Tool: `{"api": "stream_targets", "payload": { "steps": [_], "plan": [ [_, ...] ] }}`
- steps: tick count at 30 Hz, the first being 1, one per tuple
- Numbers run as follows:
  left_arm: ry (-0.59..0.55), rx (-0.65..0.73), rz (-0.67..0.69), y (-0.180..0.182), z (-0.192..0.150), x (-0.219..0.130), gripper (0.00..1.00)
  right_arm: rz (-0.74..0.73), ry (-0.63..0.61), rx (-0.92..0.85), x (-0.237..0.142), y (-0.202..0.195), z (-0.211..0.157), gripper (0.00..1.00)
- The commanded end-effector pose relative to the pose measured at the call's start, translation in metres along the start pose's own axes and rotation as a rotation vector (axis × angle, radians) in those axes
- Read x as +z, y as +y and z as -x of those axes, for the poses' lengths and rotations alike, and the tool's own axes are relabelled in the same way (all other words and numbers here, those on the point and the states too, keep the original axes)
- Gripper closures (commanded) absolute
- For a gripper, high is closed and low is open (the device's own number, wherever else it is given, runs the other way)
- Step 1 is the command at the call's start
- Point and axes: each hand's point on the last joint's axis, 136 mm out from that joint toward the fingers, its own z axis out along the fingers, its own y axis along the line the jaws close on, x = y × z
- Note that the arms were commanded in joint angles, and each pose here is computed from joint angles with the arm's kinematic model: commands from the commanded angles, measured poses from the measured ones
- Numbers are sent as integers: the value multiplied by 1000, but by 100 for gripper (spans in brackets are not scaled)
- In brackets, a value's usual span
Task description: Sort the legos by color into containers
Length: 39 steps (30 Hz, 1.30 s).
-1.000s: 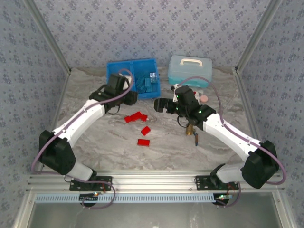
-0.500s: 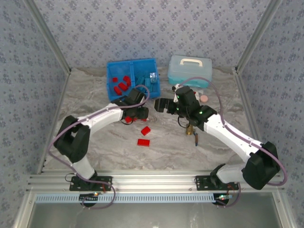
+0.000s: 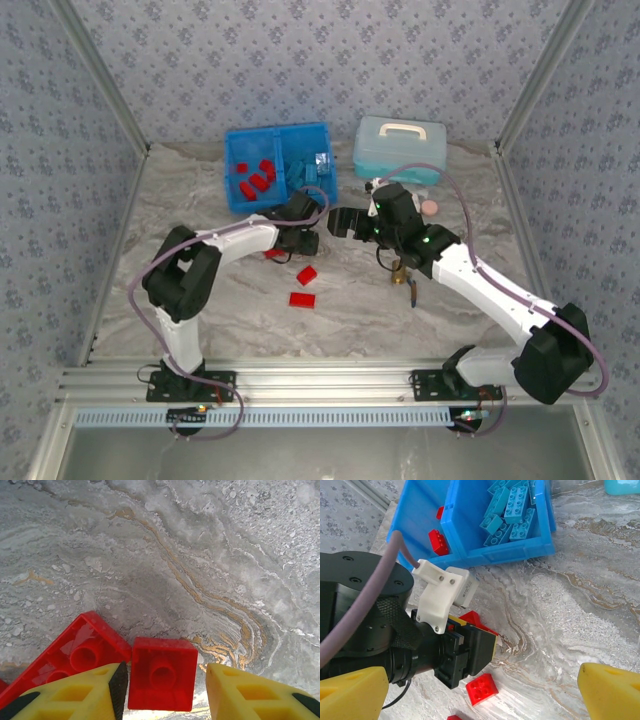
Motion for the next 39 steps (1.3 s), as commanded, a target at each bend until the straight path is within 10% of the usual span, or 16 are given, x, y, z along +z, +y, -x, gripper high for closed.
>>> {"api": "stream_targets", "payload": {
  "steps": [1, 18, 28, 39],
  "plan": [
    [-3, 15, 34, -1, 2, 7, 53, -21, -5, 13, -5, -6, -1, 0],
    [2, 59, 56, -7, 0, 9, 63, -19, -4, 19, -5, -6, 0, 0],
    [-218, 63, 57, -3, 65, -78, 65, -20, -7, 17, -6, -6, 0, 0],
    [-422, -68, 134, 84, 176, -128, 65, -15, -7, 18, -6, -6, -1, 0]
  ]
}}
